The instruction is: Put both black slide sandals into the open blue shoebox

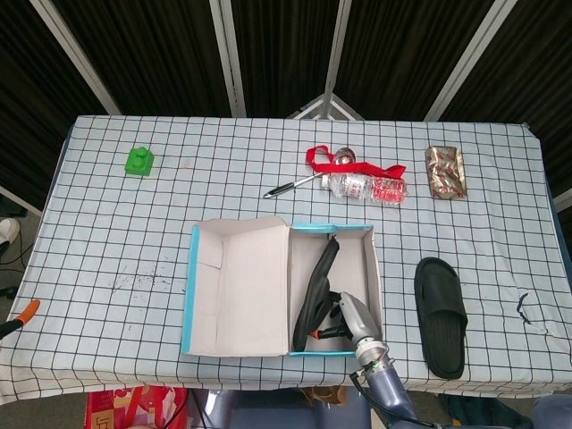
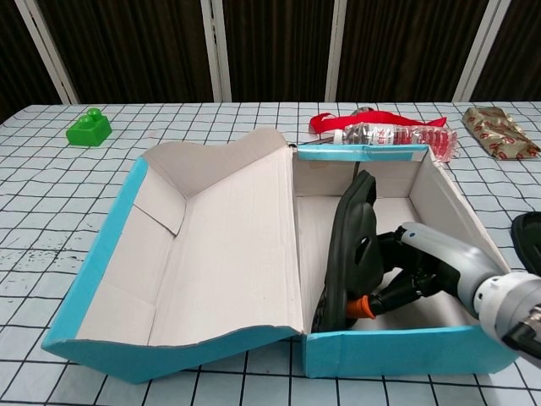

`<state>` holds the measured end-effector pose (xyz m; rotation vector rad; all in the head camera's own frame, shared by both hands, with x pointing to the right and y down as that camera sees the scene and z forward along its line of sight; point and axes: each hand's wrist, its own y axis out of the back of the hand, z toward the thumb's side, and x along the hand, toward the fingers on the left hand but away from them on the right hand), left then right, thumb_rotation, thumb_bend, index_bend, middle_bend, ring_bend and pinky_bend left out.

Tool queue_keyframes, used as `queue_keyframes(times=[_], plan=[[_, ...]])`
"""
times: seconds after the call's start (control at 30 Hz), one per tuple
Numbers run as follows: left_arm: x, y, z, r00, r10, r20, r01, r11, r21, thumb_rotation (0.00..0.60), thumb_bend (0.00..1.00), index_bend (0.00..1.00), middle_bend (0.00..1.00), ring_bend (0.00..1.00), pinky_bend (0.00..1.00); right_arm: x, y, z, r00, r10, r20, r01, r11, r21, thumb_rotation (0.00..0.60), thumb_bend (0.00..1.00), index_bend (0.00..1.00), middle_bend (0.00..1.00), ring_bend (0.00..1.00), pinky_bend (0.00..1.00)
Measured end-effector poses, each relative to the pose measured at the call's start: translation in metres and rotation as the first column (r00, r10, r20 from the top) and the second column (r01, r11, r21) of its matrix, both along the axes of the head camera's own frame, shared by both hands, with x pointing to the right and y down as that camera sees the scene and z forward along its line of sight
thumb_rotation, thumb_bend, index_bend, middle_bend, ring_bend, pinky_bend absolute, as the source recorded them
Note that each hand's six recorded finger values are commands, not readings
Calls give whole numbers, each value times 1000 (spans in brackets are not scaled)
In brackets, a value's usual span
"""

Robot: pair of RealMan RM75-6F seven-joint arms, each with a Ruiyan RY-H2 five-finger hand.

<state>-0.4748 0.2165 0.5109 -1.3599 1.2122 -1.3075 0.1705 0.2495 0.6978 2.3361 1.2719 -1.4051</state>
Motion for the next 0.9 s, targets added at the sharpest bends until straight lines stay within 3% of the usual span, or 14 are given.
queue_keyframes(times=[0.23, 0.47, 0.9], plan=[[0, 0, 0, 1000, -1, 0, 1, 1000, 1, 600, 77, 106, 0, 0, 99, -1, 1, 3, 1000, -11, -11, 12, 1000, 6, 600, 446, 551, 462, 355, 416], [0, 0, 0, 1000, -2, -2, 2, 1000, -1, 600, 77, 106, 0, 0, 99, -4, 2, 1, 999, -49, 9, 49, 999, -3, 600, 442, 430, 427, 352, 416], [0, 0, 0, 1000, 0, -2, 0, 1000, -3, 600, 77, 105, 0, 0, 99, -4, -2, -5, 997, -67, 29, 67, 998, -14, 600, 311, 312, 359, 334, 415]])
